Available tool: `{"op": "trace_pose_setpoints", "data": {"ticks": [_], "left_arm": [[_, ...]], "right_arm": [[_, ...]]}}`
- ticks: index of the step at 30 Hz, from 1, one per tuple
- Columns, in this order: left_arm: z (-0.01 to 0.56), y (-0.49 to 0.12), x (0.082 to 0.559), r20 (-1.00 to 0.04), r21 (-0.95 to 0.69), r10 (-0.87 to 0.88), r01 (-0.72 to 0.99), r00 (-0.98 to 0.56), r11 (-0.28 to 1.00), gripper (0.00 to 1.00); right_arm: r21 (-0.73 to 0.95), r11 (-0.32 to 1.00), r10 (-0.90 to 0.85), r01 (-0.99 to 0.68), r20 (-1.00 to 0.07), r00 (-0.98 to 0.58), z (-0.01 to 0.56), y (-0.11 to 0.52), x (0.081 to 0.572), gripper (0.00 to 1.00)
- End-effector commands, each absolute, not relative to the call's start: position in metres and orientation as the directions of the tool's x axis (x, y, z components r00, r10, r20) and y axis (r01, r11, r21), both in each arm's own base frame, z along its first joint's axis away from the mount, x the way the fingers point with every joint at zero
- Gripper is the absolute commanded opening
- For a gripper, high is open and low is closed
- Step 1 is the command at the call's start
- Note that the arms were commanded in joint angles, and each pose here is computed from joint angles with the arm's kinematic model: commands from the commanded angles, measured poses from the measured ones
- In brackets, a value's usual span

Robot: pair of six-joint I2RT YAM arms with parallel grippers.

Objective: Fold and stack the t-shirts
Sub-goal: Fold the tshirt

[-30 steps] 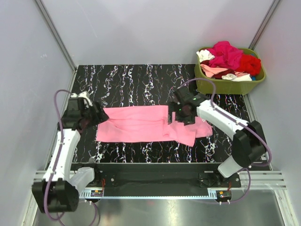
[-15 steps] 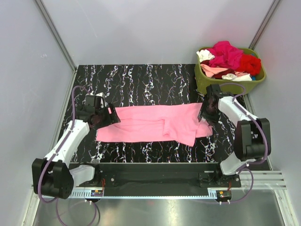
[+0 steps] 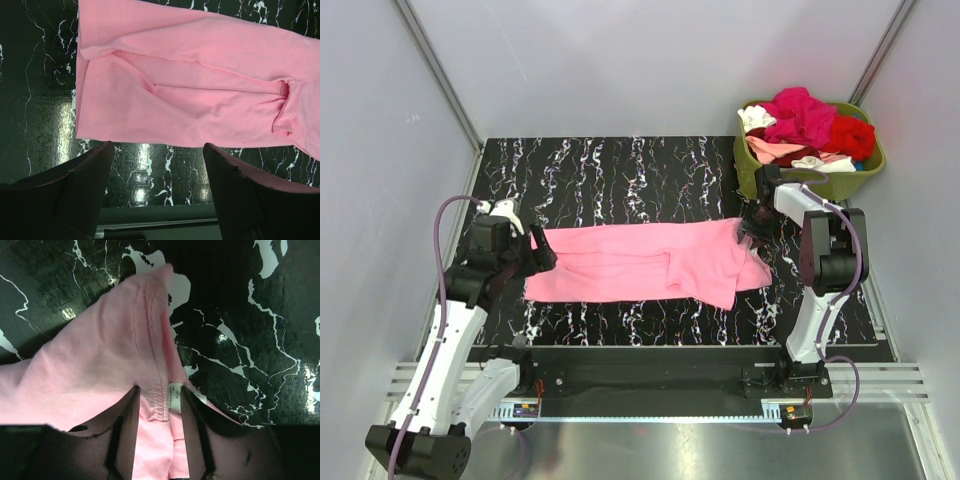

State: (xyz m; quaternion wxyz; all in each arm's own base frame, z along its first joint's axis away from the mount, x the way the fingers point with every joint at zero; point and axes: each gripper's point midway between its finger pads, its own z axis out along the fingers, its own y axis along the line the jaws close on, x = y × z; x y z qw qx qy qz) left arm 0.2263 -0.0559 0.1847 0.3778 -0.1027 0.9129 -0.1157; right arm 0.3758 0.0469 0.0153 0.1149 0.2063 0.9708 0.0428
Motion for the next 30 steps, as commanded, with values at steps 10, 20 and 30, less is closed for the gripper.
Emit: {"op": "trace_pose_setpoints", "data": {"ticks": [10,20,30], "left_arm": [[0.190,-0.054,0.237,-0.711,-0.279,-0.265,-0.085,-0.652,0.957,0.79],[0.191,-0.053,0.236,-0.715,-0.278,-0.271,-0.093,-0.645,0.956,0.79],[0.189,-0.052,0.237,-0.715,-0.274,-0.272,-0.100,-0.644,0.957,0.78]], "right_arm": [[0.177,0.916,0.398,0.360,-0.283,-0.873,0.034,0.046,0.408,0.40],[0.223,0.912,0.399,0.346,-0.277,-0.874,0.042,0.054,0.413,0.40],[0.238,0.910,0.398,0.340,-0.266,-0.878,0.041,0.058,0.411,0.17]]}}
